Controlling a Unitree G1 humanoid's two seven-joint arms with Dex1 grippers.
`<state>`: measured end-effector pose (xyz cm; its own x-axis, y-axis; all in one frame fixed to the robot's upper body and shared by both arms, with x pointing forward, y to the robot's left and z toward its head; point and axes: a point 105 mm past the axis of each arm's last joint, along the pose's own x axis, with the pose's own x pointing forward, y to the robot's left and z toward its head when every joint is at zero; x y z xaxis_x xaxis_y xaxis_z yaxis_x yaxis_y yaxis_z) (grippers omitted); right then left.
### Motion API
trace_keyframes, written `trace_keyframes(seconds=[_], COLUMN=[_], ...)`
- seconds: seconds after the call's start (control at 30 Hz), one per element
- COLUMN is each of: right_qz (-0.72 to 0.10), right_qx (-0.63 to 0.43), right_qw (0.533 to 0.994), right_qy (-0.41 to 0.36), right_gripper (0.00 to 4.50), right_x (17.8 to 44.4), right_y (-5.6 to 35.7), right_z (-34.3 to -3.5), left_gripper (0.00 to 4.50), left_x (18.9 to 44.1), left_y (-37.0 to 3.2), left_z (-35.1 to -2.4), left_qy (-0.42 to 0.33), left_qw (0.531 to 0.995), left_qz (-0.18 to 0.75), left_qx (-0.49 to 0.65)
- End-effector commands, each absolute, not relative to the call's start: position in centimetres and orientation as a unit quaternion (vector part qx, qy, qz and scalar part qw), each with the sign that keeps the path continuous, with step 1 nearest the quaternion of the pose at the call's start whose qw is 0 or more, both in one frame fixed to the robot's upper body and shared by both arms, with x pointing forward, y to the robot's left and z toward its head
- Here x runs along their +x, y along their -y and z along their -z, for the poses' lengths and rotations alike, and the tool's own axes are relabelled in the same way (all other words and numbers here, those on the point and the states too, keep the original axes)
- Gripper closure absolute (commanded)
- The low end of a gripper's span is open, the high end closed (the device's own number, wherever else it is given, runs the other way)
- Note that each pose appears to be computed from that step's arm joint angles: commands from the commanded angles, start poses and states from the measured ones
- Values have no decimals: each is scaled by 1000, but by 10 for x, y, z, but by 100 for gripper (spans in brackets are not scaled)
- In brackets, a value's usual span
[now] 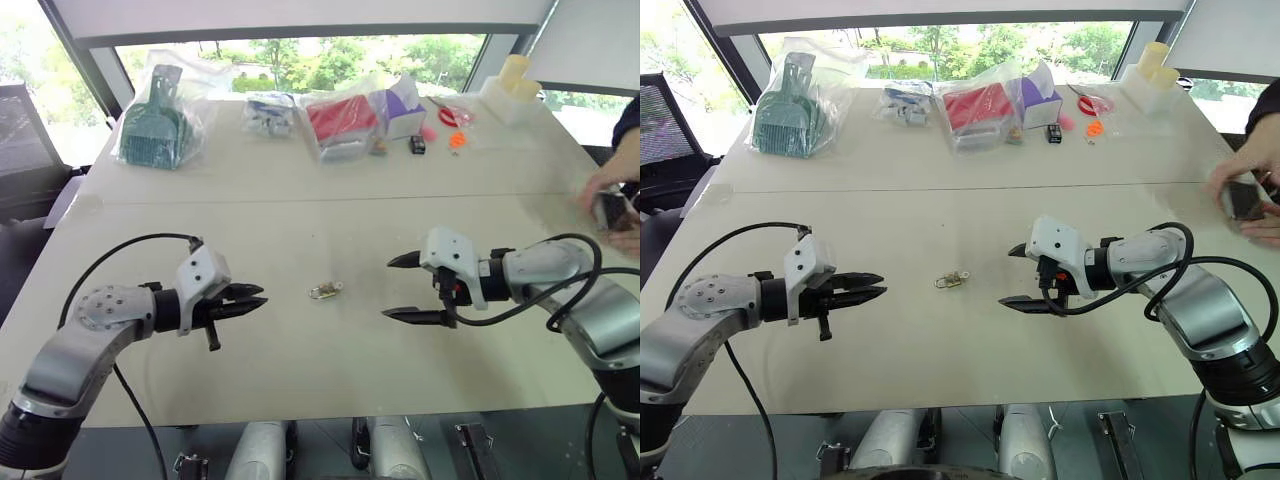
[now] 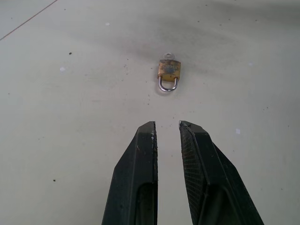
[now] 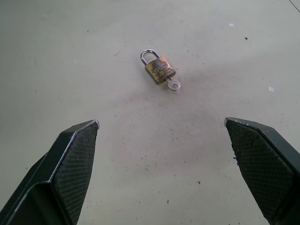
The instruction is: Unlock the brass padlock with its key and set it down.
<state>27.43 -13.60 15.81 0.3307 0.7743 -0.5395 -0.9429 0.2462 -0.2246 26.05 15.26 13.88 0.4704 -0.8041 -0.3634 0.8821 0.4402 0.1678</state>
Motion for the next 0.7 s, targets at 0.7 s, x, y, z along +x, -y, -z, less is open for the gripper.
trace_keyframes(seconds=[0.7], right_qz=[-557], right_qx=[-271], right_qw=[774], right_qy=[-133], right_gripper=[4], right_x=[274], right_y=[130], right_z=[-169], left_gripper=[374], left_x=[259], left_y=[-138], left_z=[-149], left_qy=[-95], left_qw=[842], left_qz=[505], left_qx=[166])
